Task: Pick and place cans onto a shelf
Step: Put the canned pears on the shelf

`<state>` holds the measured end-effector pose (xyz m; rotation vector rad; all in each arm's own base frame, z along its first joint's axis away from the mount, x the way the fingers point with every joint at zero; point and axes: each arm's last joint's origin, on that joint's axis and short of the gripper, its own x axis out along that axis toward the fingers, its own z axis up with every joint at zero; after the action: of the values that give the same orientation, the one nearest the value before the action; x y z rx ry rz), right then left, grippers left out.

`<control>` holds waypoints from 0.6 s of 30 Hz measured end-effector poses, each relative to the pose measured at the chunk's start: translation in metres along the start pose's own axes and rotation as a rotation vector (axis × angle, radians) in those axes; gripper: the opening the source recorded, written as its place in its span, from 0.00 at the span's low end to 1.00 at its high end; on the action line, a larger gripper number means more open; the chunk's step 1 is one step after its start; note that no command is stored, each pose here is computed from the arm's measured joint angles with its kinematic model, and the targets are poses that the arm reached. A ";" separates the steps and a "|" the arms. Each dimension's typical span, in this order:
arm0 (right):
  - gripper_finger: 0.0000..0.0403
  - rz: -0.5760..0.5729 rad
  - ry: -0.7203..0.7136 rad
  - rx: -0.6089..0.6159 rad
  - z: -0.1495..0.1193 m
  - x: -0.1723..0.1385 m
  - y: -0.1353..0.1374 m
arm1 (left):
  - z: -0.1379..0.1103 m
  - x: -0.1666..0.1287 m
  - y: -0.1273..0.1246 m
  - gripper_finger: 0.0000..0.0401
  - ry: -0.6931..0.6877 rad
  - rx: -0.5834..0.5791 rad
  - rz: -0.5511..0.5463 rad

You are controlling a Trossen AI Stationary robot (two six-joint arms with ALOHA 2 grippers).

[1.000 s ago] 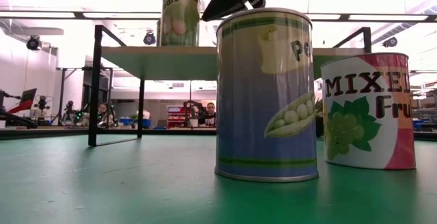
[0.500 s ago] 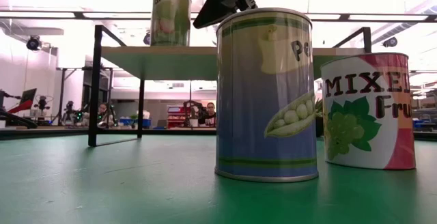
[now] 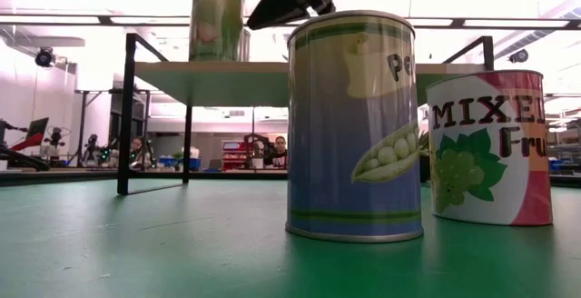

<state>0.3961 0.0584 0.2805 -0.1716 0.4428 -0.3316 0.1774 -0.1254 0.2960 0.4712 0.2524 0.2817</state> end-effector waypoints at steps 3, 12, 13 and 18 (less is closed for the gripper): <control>0.02 0.014 0.001 0.000 0.001 -0.005 0.005 | -0.002 0.000 0.000 0.00 0.010 0.013 -0.002; 0.02 0.035 -0.001 -0.007 0.000 -0.008 0.011 | -0.031 0.000 0.000 0.00 0.195 0.071 0.011; 0.02 0.036 -0.001 -0.007 0.000 -0.008 0.011 | -0.033 0.002 0.002 0.00 0.211 0.060 0.040; 0.02 0.036 -0.001 -0.007 0.000 -0.007 0.011 | -0.037 0.016 0.008 0.00 0.249 0.019 0.124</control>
<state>0.3929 0.0711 0.2809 -0.1706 0.4457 -0.2951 0.1792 -0.0986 0.2655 0.4710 0.4696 0.4608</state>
